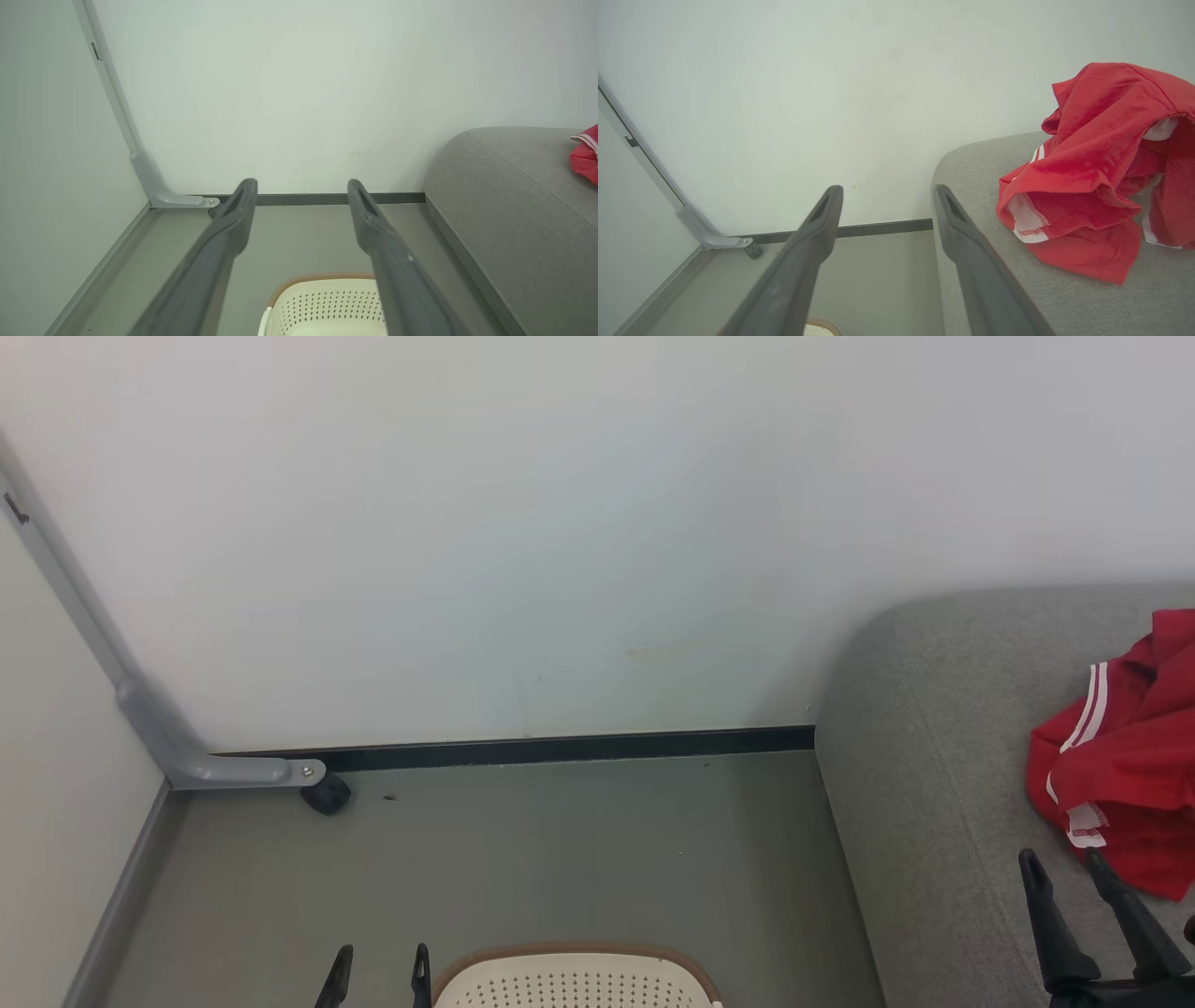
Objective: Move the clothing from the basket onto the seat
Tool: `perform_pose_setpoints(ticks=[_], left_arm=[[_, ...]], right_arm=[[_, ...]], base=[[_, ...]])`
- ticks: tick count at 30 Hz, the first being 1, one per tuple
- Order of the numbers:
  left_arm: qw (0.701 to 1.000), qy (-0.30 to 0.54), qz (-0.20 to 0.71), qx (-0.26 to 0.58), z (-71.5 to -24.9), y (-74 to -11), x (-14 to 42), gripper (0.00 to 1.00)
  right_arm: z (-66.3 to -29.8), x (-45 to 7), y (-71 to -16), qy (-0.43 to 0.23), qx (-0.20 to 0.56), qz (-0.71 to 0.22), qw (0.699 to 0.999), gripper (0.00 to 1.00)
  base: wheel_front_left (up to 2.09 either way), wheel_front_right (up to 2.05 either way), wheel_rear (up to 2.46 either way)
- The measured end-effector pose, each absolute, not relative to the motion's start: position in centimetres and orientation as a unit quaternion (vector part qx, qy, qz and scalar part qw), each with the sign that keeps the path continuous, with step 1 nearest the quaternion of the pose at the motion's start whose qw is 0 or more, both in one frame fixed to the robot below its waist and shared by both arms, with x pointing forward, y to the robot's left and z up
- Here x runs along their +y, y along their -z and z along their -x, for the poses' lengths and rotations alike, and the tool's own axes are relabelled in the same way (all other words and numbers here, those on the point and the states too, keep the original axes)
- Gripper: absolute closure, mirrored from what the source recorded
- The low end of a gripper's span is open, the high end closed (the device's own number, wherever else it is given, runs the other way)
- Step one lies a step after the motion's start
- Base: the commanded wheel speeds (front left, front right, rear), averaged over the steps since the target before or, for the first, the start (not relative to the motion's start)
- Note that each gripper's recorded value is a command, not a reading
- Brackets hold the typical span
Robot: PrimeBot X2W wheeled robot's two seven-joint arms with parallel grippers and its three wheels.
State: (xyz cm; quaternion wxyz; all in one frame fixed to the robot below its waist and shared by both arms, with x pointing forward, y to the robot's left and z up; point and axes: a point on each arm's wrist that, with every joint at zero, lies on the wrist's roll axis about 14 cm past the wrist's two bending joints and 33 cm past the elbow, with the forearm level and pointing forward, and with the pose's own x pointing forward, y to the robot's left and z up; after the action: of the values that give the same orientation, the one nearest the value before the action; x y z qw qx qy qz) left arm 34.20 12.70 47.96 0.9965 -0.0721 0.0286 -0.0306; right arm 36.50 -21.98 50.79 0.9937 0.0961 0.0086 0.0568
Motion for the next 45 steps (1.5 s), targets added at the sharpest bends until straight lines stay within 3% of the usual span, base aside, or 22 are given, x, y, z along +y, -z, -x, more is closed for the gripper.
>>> perform_pose_setpoints(ticks=[21,45], left_arm=[[0.996,0.044,0.066,0.039,-33.1,-47.2,11.9,0.0],[0.995,0.037,0.074,0.055,-32.8,-46.2,12.1,0.0]], right_arm=[[-33.1,-21.7,-51.8,-0.058,-0.011,-0.048,0.997,0.0],[-32.8,-21.5,-52.2,-0.055,-0.018,-0.05,0.997,0.0]], base=[[0.0,0.0,0.0],[0.0,0.0,0.0]])
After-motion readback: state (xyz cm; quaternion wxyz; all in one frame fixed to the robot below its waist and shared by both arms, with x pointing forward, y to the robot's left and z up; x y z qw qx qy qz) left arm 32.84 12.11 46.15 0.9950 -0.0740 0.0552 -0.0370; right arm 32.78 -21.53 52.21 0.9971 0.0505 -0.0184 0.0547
